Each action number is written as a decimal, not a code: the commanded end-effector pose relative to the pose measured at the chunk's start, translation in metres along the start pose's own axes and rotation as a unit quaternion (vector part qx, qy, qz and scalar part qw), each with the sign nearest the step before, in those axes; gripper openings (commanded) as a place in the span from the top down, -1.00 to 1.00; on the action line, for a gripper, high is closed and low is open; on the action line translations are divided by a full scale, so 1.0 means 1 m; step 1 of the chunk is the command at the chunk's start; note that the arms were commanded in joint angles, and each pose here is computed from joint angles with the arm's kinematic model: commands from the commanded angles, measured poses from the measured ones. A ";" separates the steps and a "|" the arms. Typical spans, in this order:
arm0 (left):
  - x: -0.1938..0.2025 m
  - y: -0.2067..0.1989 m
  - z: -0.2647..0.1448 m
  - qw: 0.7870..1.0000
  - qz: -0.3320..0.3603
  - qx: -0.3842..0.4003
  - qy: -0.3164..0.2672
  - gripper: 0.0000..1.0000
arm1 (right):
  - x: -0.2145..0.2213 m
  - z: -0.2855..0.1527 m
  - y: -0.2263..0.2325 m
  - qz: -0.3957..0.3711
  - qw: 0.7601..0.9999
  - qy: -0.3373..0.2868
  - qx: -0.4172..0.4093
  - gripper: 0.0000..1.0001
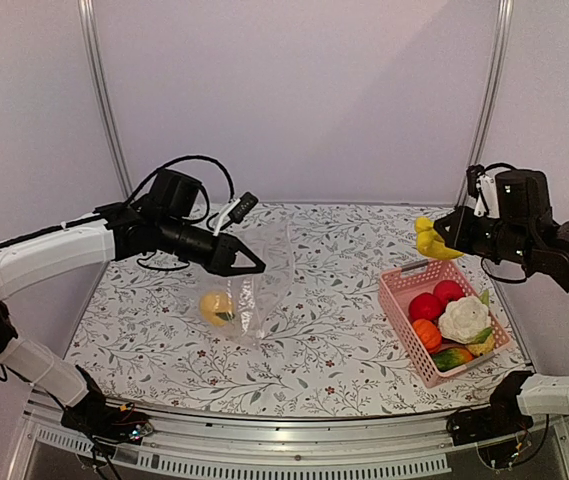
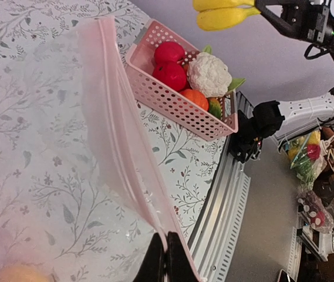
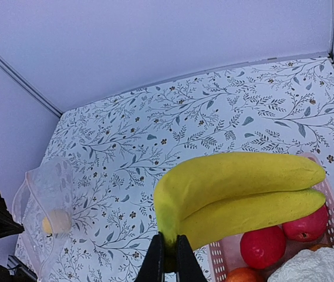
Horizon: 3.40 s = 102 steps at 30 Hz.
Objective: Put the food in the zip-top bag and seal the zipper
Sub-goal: Pick up the fake fruit from the bin, then place the fake fruit in the zipper food storage bag.
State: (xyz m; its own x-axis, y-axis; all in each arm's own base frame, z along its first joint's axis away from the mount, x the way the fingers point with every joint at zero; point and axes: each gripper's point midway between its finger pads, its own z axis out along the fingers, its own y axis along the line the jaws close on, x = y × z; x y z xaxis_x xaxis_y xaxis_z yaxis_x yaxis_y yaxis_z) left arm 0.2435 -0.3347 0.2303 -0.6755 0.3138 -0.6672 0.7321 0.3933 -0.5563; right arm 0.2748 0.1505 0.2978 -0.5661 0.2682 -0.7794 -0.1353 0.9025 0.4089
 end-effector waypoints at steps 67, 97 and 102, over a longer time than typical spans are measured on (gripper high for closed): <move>-0.004 -0.051 -0.017 0.989 0.030 0.144 0.010 1.00 | 0.099 -0.062 0.241 -0.093 0.819 0.194 -0.532 1.00; 0.002 -0.064 -0.015 0.980 0.017 0.196 0.030 1.00 | 0.121 0.014 0.227 -0.288 0.851 0.225 -0.377 1.00; 0.003 -0.064 -0.014 0.979 0.015 0.201 0.033 1.00 | 0.120 0.026 0.227 -0.332 0.849 0.218 -0.348 1.00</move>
State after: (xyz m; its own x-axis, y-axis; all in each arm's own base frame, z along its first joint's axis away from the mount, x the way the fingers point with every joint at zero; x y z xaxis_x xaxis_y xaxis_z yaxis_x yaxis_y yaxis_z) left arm 0.1920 -0.3434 0.2608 -0.6595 0.3871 -0.6444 0.7143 0.0555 -0.6977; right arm 0.1827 0.3964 0.2882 -0.4793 -0.4578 -0.7488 -0.8759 0.3032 0.3754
